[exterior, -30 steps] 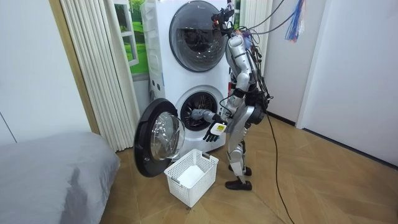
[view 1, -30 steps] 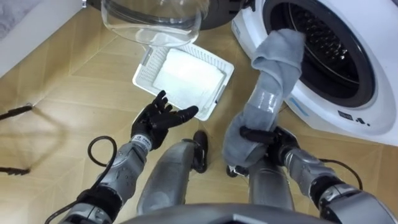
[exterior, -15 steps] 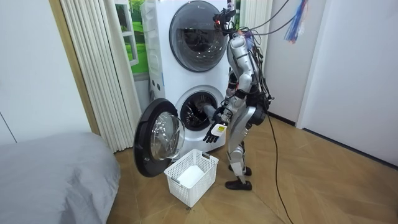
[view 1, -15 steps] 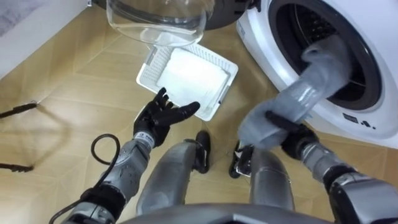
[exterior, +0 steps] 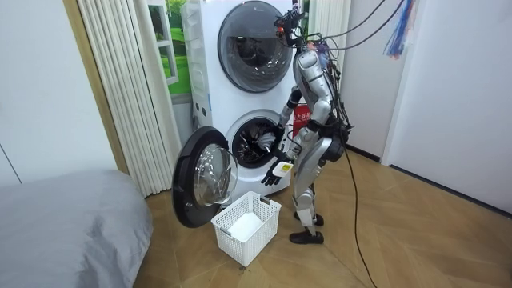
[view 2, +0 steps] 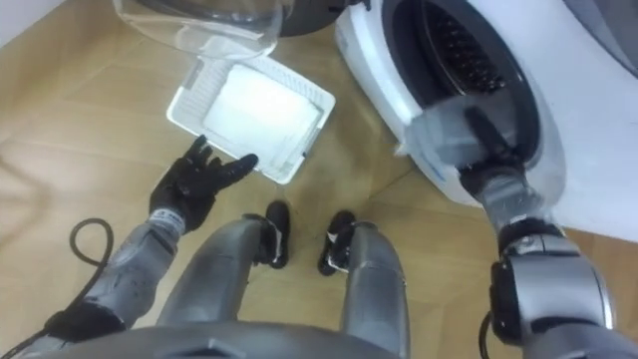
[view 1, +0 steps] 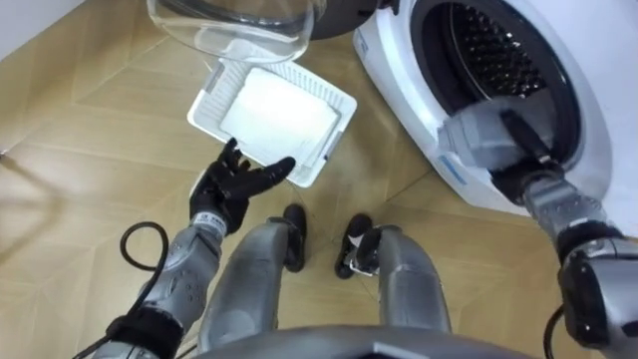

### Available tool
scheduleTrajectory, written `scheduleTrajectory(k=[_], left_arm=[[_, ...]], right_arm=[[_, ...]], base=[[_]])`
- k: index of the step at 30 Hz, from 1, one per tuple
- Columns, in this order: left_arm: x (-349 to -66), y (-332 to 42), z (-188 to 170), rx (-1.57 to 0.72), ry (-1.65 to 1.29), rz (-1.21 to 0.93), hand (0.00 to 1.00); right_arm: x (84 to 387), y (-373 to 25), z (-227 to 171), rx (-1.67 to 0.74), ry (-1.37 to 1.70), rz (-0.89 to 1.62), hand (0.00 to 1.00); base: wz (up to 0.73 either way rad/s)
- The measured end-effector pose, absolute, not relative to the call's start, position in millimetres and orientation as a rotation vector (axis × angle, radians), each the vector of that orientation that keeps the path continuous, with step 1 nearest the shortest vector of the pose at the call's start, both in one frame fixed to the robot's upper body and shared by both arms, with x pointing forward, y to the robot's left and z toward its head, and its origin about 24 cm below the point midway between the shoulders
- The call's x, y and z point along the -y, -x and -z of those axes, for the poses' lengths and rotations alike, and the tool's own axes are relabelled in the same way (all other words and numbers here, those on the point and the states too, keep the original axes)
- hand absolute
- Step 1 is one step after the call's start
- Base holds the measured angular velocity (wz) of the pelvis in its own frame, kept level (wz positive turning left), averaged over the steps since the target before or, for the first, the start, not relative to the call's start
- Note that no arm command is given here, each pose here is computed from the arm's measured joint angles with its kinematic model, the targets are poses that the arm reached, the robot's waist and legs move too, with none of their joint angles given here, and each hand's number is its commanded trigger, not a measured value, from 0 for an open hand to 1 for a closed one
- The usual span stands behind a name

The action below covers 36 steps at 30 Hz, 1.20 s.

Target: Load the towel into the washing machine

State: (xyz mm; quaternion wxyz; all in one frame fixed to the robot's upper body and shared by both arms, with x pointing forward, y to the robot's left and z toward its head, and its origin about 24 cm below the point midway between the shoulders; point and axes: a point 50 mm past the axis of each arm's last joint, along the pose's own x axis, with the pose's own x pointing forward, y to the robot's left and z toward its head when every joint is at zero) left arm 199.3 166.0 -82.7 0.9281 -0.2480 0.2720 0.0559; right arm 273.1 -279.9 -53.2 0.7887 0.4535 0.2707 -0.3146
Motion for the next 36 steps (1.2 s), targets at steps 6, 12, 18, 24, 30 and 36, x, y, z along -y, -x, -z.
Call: scheduleTrajectory(k=[6, 12, 18, 24, 30, 36], left_arm=[[-177, -199, 80, -0.533, 0.446, -0.171, 0.00], [-178, -197, 78, -0.524, 0.433, -0.199, 0.00], [-176, -204, 74, -0.512, 0.411, -0.194, 0.00], [-167, -214, 69, -0.490, 0.424, -0.167, 0.00], [-157, -221, 65, -0.479, 0.415, -0.121, 0.00], [-157, -222, 65, -0.480, 0.415, -0.119, 0.00]], right_arm=[[279, -291, 36, -0.575, -1.155, 0.783, 0.00], [282, -300, 23, -0.591, -1.232, 0.875, 0.00], [286, -302, 18, -0.589, -1.281, 0.937, 0.00], [292, -300, 17, -0.544, -1.328, 1.025, 0.00], [298, -298, 14, -0.492, -1.348, 1.089, 0.00], [299, -295, 16, -0.497, -1.345, 1.122, 0.00]], base=[[0.18], [0.05], [0.00], [0.08], [-0.01], [0.00]])
